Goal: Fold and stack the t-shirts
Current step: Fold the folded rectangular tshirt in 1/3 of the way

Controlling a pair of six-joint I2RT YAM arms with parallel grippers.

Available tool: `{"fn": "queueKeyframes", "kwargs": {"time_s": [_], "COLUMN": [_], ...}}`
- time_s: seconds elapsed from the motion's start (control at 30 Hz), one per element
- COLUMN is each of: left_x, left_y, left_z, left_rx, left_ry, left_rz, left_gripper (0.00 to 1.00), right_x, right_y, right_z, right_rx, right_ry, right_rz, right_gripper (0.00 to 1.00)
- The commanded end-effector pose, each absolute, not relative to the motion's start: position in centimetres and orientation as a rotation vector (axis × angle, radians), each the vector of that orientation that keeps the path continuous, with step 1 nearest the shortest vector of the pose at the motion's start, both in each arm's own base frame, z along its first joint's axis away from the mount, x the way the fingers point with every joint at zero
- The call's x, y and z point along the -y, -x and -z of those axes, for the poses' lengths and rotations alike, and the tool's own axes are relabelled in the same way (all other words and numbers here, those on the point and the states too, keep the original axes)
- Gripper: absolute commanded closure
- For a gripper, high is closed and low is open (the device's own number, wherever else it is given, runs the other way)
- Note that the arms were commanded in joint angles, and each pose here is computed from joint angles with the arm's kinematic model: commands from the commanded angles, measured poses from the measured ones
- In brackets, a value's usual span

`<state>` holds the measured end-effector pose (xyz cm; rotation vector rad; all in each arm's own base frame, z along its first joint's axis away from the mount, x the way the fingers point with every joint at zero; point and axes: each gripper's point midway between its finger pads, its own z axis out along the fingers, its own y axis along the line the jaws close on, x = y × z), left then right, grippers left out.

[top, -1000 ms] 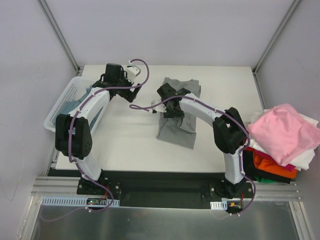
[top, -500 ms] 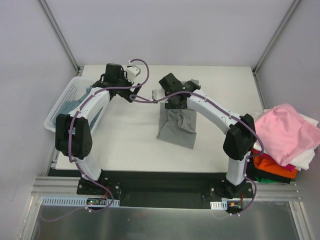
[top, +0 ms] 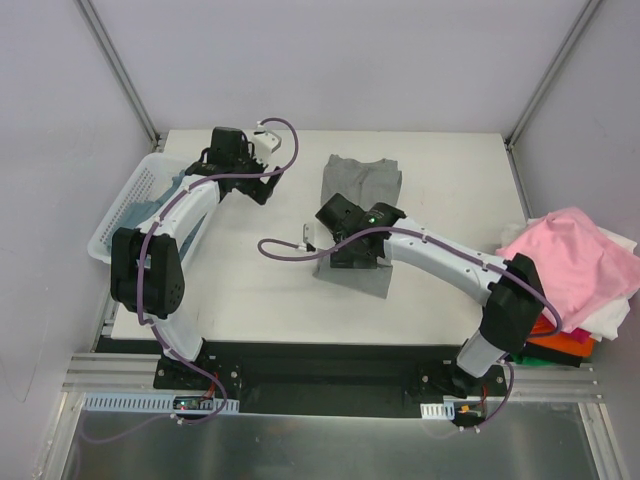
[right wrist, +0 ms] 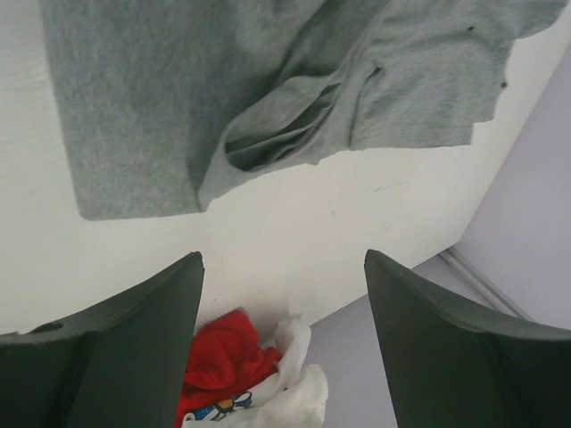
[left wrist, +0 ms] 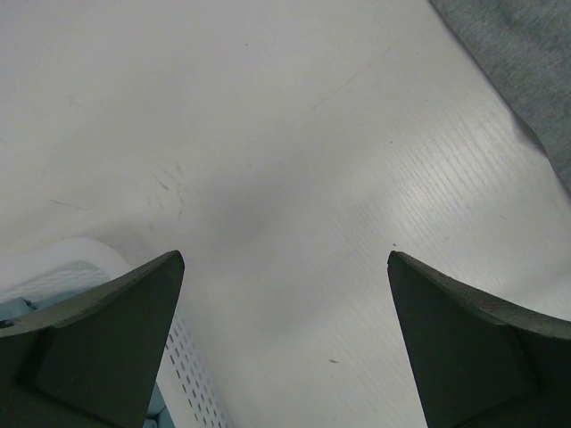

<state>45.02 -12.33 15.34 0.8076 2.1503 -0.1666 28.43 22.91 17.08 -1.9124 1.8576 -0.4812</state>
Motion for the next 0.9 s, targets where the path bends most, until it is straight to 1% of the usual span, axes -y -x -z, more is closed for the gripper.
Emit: {"fn": "queueKeyframes", "kwargs": {"time_s": [0.0,0.23,0.4,0.77,0.87], "left_x": [12.9,12.8,12.7,12.6,12.6], "left_y": [-45.9,-45.8,-45.6,-45.4,-45.4], "left_z": [-15.6,-14.5,-14.0,-12.8,-12.5], "left_rx": [-2.122,-2.142,-2.148,-2.161,-2.165], "left_ry": [-0.793,-0.799,-0.803,-0.817,-0.821], "left_rz": [0.165,0.158,0.158,0.161,0.154], "left_gripper": [0.01,0.01,0.01,0.01,0.01], "right_x": [-22.5,-22.8,-23.0,-22.9,-23.0], "right_y": [-26.9,-26.5,-26.7,-28.7,-29.3], "right_z": [-16.6,-14.3,-13.0,-10.0,-9.9], "right_rx": [-1.915,-1.942,-1.955,-1.999,-1.998], "right_ry": [1.846,1.876,1.899,1.937,1.932], "right_rz": [0.387,0.359,0.348,0.347,0.347], "right_gripper": [0.23,0.16,0.16,0.20,0.24]}}
